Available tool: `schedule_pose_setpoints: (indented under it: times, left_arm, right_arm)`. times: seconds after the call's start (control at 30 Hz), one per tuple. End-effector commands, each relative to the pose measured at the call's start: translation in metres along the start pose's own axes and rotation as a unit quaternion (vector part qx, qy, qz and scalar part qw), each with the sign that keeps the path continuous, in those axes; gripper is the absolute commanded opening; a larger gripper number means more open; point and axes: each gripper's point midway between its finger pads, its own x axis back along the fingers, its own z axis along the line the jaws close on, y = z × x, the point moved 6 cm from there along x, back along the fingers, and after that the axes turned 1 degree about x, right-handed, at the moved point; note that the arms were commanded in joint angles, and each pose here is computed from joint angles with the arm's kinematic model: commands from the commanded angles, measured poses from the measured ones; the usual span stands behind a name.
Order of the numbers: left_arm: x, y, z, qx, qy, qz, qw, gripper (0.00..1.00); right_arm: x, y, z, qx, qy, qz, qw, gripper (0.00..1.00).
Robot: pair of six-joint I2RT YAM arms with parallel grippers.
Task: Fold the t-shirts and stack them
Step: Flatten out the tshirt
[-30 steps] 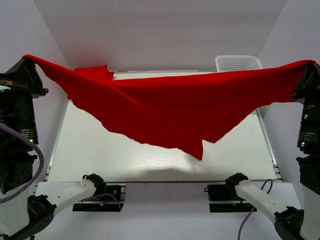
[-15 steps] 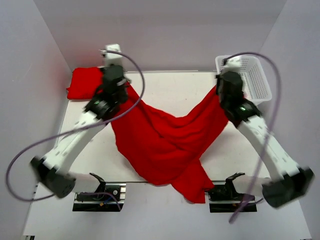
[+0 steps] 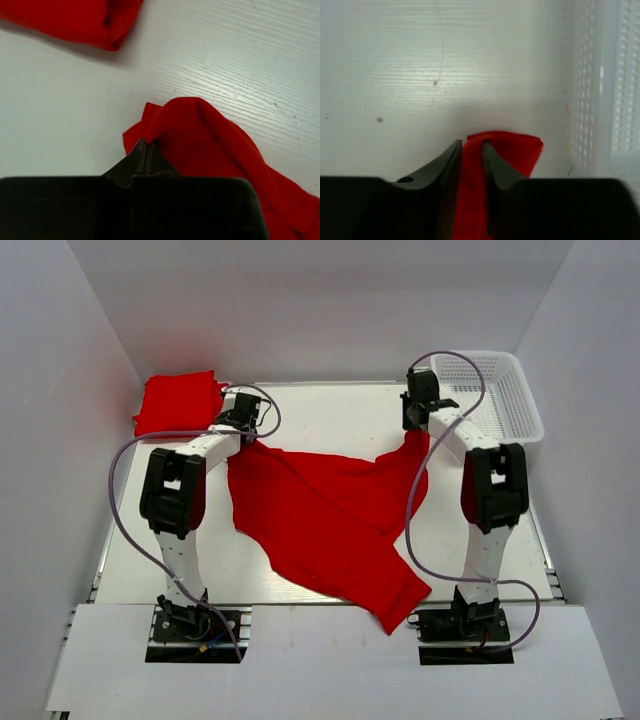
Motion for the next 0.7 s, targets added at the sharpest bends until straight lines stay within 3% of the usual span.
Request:
schedule_pose_setpoints:
  times: [0.0, 0.1, 0.23, 0.3, 0.33, 0.37, 0.43, 0.67]
  left_arm:
    - [0.006, 0.031, -0.011, 0.044, -0.051, -0.017, 0.998, 0.00]
    - [0.004, 0.030, -0.009, 0.045, -0.056, -0.010, 0.997, 0.00]
    - [0.014, 0.037, -0.005, 0.055, -0.078, -0.014, 0.995, 0.00]
    - [0.016, 0.036, -0.006, 0.054, -0.089, -0.010, 0.995, 0.00]
    - [0.021, 0.040, -0.006, 0.057, -0.098, -0.014, 0.993, 0.00]
    - [0.023, 0.037, -0.004, 0.055, -0.097, -0.009, 0.994, 0.00]
    - [0.027, 0.035, -0.004, 0.053, -0.110, -0.003, 0.993, 0.00]
    - [0.037, 0.021, 0.003, 0.048, -0.123, 0.010, 0.991, 0.00]
  right_arm:
    - [-0.007, 0.029, 0.007, 0.000, 0.042, -0.014, 0.999, 0.33]
    - [-0.012, 0.036, 0.012, 0.015, 0.069, 0.006, 0.997, 0.90]
    - [0.017, 0.039, 0.026, 0.060, 0.141, -0.003, 0.988, 0.90]
    - [0.057, 0.055, 0.027, 0.071, 0.183, -0.046, 0.979, 0.90]
    - [0.057, 0.032, 0.028, 0.071, 0.195, -0.024, 0.978, 0.90]
    - [0.091, 0.047, 0.025, 0.072, 0.201, -0.067, 0.975, 0.90]
    - [0.087, -0.011, 0.027, 0.067, 0.212, -0.003, 0.975, 0.90]
    - [0.158, -0.093, 0.031, 0.061, 0.238, 0.053, 0.968, 0.90]
